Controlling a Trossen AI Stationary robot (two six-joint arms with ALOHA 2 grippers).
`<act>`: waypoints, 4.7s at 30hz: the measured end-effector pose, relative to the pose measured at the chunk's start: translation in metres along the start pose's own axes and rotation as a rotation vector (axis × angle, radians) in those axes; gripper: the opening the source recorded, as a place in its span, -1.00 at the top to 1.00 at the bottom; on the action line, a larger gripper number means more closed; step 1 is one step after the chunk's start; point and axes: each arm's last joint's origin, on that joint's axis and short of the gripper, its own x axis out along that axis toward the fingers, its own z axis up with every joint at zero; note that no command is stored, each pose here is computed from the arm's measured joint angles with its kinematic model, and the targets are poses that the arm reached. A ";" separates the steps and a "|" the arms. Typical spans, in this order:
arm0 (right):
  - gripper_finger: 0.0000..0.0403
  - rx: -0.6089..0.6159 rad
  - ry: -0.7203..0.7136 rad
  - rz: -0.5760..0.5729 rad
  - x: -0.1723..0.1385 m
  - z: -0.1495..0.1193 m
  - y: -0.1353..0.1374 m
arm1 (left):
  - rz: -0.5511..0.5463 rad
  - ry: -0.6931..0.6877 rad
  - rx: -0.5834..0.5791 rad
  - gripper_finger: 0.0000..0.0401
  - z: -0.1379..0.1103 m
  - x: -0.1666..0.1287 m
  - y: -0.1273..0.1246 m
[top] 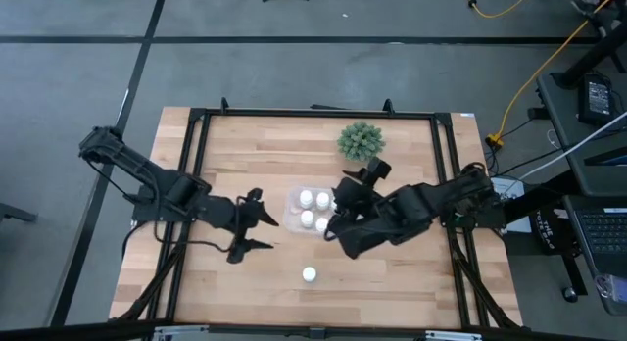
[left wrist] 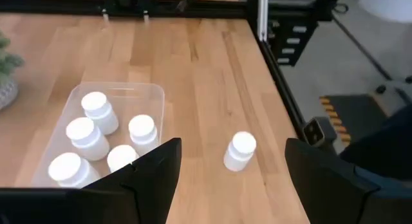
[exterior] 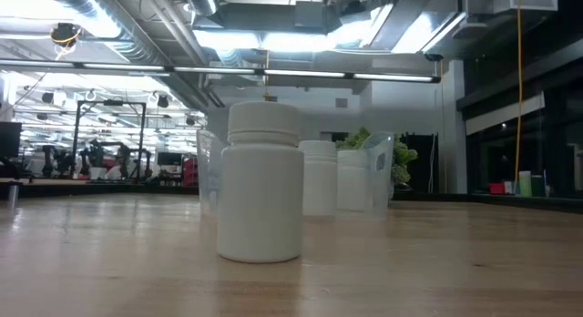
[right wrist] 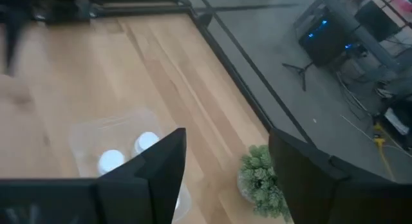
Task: Pick and place pill bottles into a basket
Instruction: Put the white pill bottle into the transparent bin
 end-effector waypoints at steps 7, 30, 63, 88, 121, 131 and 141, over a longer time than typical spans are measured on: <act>0.00 0.012 -0.120 0.082 -0.055 -0.004 -0.030 | -0.050 0.072 -0.188 -0.34 -0.002 0.025 0.009; 0.19 0.298 -0.409 0.376 -0.058 -0.168 -0.159 | -0.198 0.296 -0.555 -0.43 -0.042 0.130 -0.005; 0.19 0.158 -0.493 0.611 -0.060 -0.170 -0.154 | 0.005 0.450 -0.744 -0.99 -0.035 0.160 -0.049; 0.19 0.147 -0.408 0.649 -0.056 -0.172 -0.134 | 0.013 0.565 -0.150 -0.98 0.059 0.184 -0.022; 0.19 0.065 -0.399 0.638 -0.053 -0.172 -0.126 | 0.051 0.628 -0.170 -0.98 -0.002 0.202 -0.037; 0.19 0.066 -0.398 0.641 -0.053 -0.172 -0.126 | 0.044 0.590 -0.173 -0.98 -0.008 0.209 -0.030; 0.19 0.051 -0.390 0.636 -0.052 -0.173 -0.126 | -0.005 0.607 -0.199 -0.98 -0.027 0.235 -0.032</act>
